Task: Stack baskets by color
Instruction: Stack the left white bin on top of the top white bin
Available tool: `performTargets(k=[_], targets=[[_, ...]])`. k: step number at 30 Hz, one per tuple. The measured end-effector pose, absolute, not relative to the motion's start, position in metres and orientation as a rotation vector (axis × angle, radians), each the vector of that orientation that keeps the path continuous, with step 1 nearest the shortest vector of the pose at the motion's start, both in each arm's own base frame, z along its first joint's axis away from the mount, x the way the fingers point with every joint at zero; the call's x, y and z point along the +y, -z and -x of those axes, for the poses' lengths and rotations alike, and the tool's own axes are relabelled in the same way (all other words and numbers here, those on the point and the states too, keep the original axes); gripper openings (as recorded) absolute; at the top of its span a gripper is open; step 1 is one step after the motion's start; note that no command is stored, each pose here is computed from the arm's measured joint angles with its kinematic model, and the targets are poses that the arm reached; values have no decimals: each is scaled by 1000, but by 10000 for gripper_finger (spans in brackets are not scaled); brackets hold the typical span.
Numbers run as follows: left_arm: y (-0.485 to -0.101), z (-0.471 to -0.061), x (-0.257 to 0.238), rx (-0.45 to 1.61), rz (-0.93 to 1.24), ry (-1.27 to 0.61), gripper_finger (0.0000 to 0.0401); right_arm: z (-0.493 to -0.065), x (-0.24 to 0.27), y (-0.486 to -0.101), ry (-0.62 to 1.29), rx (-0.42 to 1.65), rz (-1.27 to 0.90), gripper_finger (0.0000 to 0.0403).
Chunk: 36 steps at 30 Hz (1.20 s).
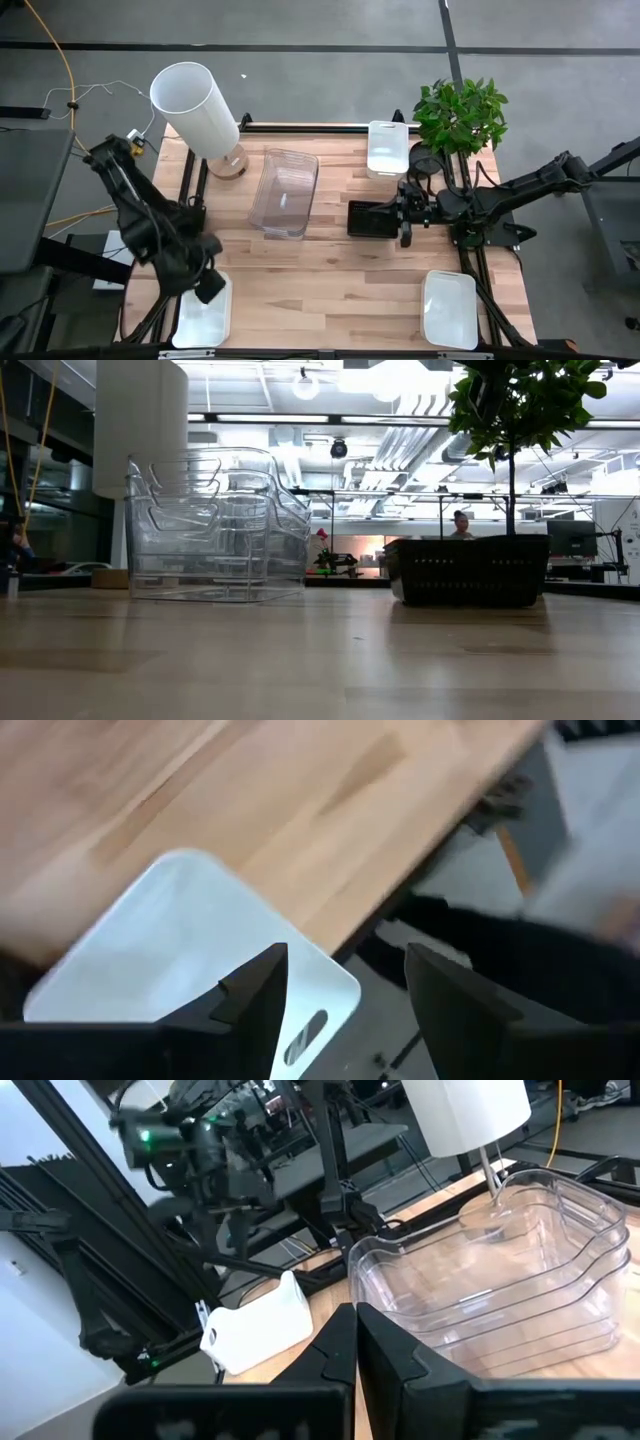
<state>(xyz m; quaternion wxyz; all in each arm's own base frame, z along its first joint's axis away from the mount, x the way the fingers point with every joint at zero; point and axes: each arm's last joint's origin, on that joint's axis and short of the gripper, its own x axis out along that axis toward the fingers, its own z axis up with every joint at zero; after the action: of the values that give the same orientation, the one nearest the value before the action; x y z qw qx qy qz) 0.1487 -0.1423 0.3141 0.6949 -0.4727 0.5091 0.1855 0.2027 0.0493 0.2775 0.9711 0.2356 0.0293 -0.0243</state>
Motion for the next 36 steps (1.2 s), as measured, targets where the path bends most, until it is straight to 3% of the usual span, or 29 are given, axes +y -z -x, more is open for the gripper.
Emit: performTargets(k=[12,36], targets=[[-259,-168,-190,1205,1161,-836,193,-203,49,-276,51,79,-470,0],[-211,-201,-216,1260,1174,-892,186,-203,50,-275,26,91,-465,0]])
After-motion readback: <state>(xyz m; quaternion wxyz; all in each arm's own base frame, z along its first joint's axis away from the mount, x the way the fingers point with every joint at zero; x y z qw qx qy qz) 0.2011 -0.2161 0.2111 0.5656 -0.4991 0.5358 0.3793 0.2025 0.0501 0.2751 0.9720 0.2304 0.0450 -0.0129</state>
